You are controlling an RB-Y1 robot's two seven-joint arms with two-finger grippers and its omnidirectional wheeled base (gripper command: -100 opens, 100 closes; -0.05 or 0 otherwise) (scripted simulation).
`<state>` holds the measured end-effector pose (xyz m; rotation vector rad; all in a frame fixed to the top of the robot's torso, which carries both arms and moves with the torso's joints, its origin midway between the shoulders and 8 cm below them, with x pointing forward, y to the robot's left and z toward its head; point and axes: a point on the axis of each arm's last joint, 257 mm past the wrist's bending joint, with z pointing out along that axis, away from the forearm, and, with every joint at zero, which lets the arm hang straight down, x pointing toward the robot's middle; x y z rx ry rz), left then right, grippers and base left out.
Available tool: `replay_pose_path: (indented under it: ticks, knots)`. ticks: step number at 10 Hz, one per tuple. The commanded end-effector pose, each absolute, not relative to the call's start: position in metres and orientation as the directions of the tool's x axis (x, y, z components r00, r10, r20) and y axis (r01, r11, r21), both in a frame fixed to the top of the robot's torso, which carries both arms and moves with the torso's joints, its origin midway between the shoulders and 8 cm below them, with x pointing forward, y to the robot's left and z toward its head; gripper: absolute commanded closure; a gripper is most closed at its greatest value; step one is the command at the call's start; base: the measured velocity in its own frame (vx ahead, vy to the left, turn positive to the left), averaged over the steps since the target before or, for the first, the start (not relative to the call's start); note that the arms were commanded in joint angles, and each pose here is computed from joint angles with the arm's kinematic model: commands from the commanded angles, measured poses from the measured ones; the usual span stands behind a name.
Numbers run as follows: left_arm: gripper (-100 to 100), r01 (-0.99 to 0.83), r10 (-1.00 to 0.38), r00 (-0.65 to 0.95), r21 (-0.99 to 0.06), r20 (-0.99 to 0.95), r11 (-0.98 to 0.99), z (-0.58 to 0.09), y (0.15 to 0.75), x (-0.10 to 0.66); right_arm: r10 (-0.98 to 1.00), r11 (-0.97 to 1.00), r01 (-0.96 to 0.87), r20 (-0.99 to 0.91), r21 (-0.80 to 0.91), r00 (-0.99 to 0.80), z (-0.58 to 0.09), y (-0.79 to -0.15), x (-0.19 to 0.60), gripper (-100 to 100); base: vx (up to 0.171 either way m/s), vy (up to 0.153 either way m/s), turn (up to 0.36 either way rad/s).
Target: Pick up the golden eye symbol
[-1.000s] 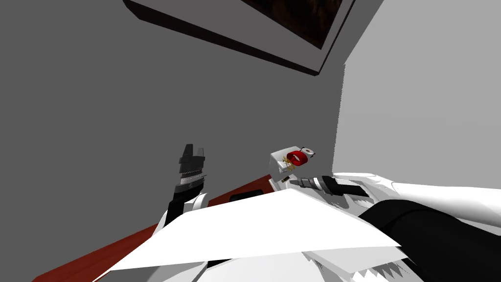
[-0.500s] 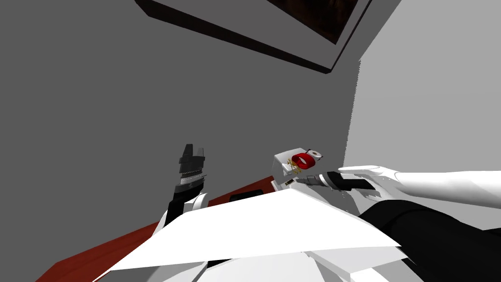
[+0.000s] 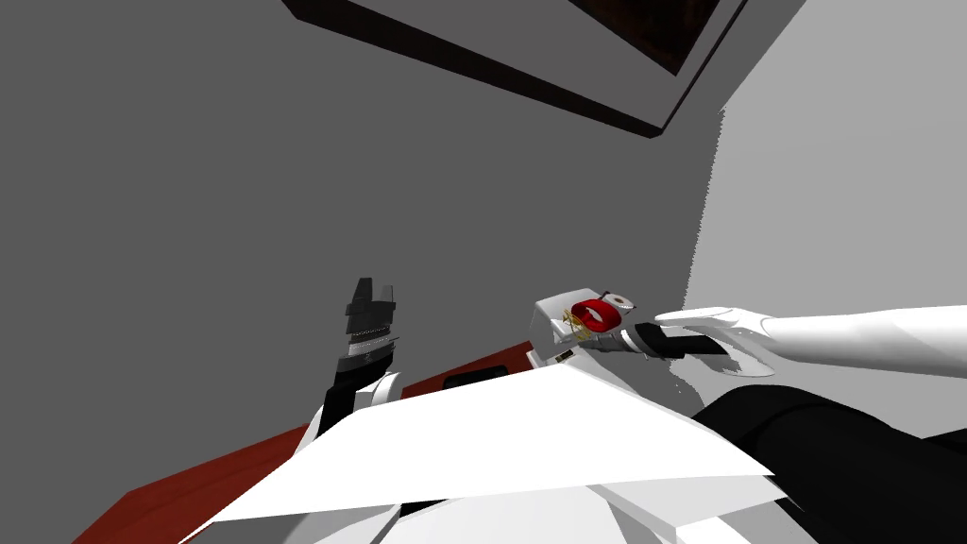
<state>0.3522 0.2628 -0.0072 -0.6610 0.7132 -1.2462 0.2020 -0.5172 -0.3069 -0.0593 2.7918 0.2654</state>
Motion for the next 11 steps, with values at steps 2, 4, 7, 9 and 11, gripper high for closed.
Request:
replay_pose_path:
  ticks: [2,4,7,9,11]
  knots:
    - [0,0.598,-0.979,0.167,-0.777,-0.118,0.196,-0.007,0.263,0.352,-0.040,0.990,-0.081,-0.320,0.117,-0.947,-0.297,-0.538,0.206,-100,0.042,0.044,0.073]
    - [0,0.598,-0.979,0.167,-0.777,-0.118,0.196,-0.007,0.263,0.352,-0.069,0.994,-0.091,-0.305,0.058,-0.950,-0.285,-0.559,0.212,-100,0.032,0.033,0.040]
    - [0,0.598,-0.979,0.167,-0.777,-0.118,0.196,-0.007,0.263,0.352,-0.090,0.995,-0.100,-0.295,0.017,-0.951,-0.275,-0.572,0.216,-100,0.038,0.043,0.046]
    - [0,0.598,-0.979,0.167,-0.777,-0.118,0.196,-0.007,0.263,0.352,-0.084,0.995,-0.096,-0.298,0.027,-0.951,-0.275,-0.569,0.214,0,0.007,0.009,0.005]
    - [0,0.598,-0.979,0.167,-0.777,-0.118,0.196,-0.007,0.263,0.352,-0.070,0.996,-0.082,-0.298,0.028,-0.952,-0.287,-0.573,0.202,-100,0.028,0.007,0.067]
